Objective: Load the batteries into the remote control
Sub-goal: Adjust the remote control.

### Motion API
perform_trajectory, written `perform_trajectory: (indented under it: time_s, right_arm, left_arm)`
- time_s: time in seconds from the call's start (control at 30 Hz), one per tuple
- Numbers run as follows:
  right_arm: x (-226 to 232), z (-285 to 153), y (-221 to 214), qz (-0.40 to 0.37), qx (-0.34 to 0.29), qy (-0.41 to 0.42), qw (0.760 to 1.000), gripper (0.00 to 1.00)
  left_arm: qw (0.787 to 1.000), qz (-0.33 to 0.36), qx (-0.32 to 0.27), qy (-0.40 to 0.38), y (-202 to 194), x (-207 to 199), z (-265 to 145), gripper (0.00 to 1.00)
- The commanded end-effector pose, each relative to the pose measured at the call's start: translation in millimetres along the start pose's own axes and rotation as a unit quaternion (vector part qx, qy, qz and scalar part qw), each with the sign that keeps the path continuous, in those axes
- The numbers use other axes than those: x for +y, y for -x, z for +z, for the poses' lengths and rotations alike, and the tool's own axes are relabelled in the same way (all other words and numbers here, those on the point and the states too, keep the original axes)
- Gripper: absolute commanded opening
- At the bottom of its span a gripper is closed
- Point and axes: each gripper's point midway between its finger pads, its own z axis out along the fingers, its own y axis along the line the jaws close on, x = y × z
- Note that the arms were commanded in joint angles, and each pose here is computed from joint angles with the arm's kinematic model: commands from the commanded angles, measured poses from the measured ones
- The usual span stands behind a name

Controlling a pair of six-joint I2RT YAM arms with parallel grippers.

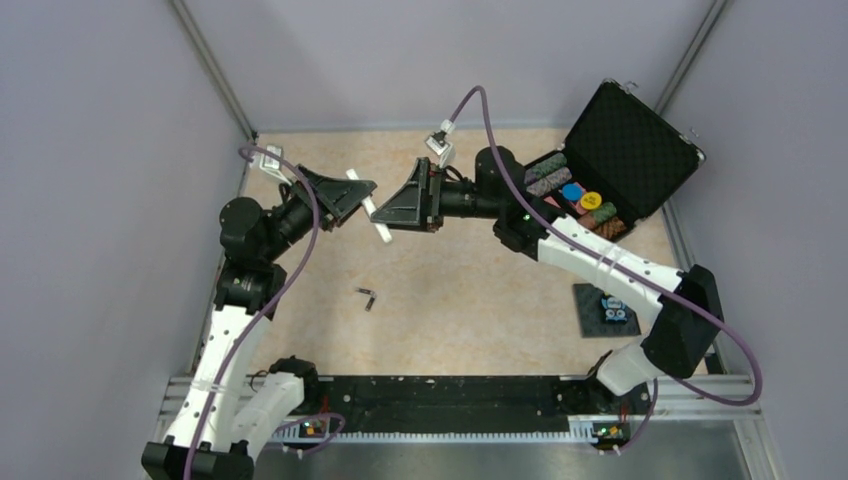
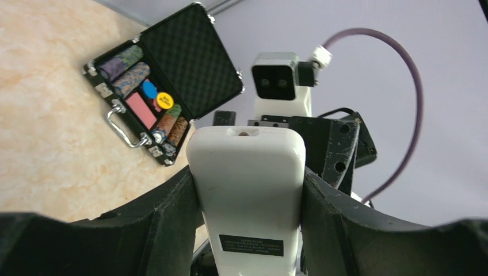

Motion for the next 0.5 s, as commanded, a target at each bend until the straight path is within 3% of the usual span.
perform_trajectory:
  time_s: [0.0,0.3,0.47]
  right_arm:
    - [15,-18,22,-0.093,-0.074,-0.044,0.992,0.93]
    - [8,-10,19,-0.256,-0.123,-0.178,0.942,0.94]
    - [-1,1,9,-0.301,-0.121,-0.216,0.921,0.89]
  left_arm:
    - [0.997,0.008,-0.048,0.066,19,2,-5,0.00]
    - [0.973,-0.072,-0.085,0.202,23,46,-19,0.00]
    - [0.967,-0.099,-0.089,0.219,20,53,-23,0.00]
